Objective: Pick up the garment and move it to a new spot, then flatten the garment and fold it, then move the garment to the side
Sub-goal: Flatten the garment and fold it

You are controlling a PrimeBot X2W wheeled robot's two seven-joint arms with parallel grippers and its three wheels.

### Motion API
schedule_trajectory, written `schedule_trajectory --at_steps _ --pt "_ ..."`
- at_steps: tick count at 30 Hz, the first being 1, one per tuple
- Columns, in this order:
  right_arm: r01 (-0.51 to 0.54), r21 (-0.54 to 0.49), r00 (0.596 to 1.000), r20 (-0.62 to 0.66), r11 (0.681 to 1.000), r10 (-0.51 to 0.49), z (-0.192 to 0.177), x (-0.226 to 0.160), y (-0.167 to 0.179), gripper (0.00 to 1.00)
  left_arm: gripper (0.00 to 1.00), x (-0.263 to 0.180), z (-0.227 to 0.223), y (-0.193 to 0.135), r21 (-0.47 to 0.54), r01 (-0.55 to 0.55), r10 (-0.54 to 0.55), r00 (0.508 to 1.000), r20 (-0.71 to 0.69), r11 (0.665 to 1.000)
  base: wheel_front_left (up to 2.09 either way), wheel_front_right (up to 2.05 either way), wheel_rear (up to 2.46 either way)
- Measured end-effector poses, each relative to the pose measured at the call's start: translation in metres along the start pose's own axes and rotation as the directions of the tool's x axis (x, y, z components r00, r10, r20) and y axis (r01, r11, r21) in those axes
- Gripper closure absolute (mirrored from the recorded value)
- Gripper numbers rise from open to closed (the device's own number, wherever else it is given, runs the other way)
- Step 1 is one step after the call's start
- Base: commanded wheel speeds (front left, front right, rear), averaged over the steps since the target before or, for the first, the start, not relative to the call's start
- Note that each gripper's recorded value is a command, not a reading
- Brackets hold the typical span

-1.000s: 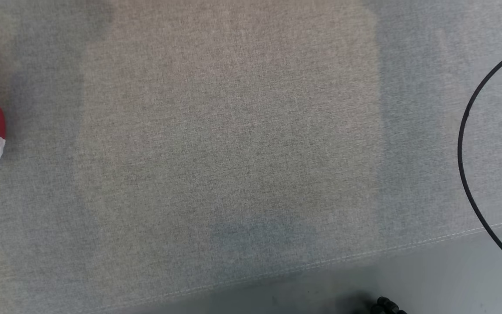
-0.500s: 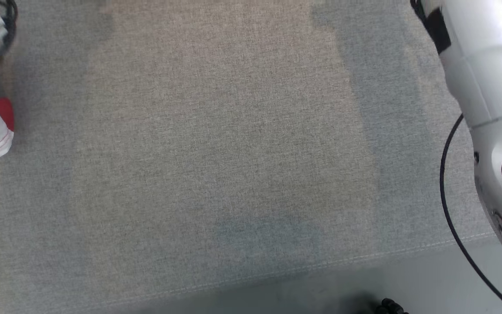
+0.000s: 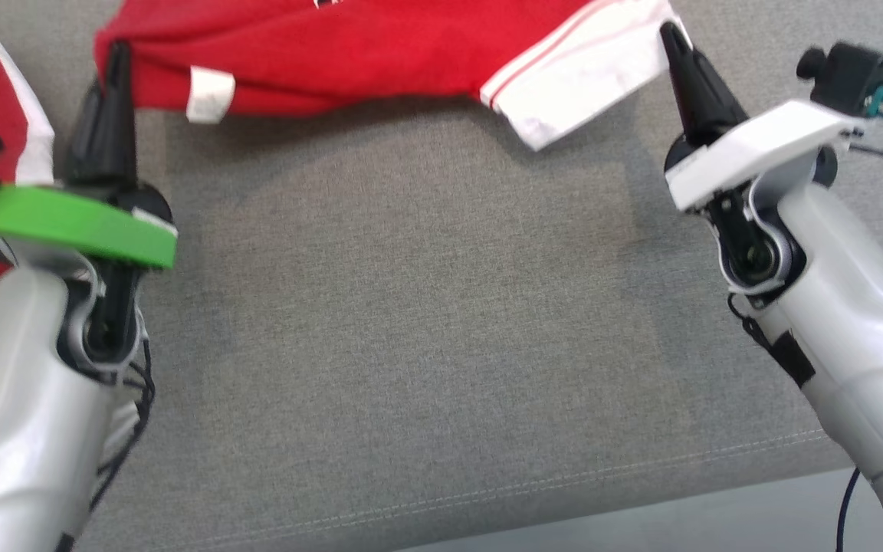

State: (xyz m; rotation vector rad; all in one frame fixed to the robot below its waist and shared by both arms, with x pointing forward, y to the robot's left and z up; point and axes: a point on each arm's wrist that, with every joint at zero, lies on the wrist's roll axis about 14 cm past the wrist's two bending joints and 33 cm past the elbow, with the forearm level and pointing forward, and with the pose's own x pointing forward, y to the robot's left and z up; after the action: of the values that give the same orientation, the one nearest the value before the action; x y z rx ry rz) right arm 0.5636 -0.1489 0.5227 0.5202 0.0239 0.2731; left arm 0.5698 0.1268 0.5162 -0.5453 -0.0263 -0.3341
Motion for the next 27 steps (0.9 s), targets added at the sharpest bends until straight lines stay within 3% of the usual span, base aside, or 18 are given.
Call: schedule_trajectory --at_steps 5,14,18,22,27 --pt "0.039 0.053 0.999 -0.011 0.998 -0.039 -0.006 -0.056 -0.003 1.0 1.0 -0.061 -0.018 -0.017 -0.015 -0.018 0.018 0.999 -0.033 1.0 0.0 0.0 0.0" --pt "0.129 0.136 0.992 -0.026 0.982 -0.126 -0.017 -0.139 -0.014 1.0 1.0 -0.14 -0.044 -0.018 -0.06 -0.138 0.133 0.988 -0.073 0.989 0.0 0.0 0.0" --pt "0.17 0.14 0.985 -0.053 0.976 -0.164 -0.022 -0.174 -0.023 1.0 1.0 -0.168 -0.057 -0.021 -0.073 -0.173 0.166 0.981 -0.1 0.982 0.0 0.0 0.0" --pt "0.206 0.138 0.977 -0.091 0.969 -0.194 -0.03 -0.203 -0.029 1.0 1.0 -0.19 -0.067 -0.016 -0.005 -0.191 0.189 0.972 -0.141 0.982 0.0 0.0 0.0" --pt "0.264 0.144 0.958 -0.156 0.954 -0.241 -0.046 -0.236 -0.039 1.0 1.0 -0.209 -0.075 -0.014 -0.031 -0.237 0.23 0.961 -0.155 0.971 0.0 0.0 0.0"
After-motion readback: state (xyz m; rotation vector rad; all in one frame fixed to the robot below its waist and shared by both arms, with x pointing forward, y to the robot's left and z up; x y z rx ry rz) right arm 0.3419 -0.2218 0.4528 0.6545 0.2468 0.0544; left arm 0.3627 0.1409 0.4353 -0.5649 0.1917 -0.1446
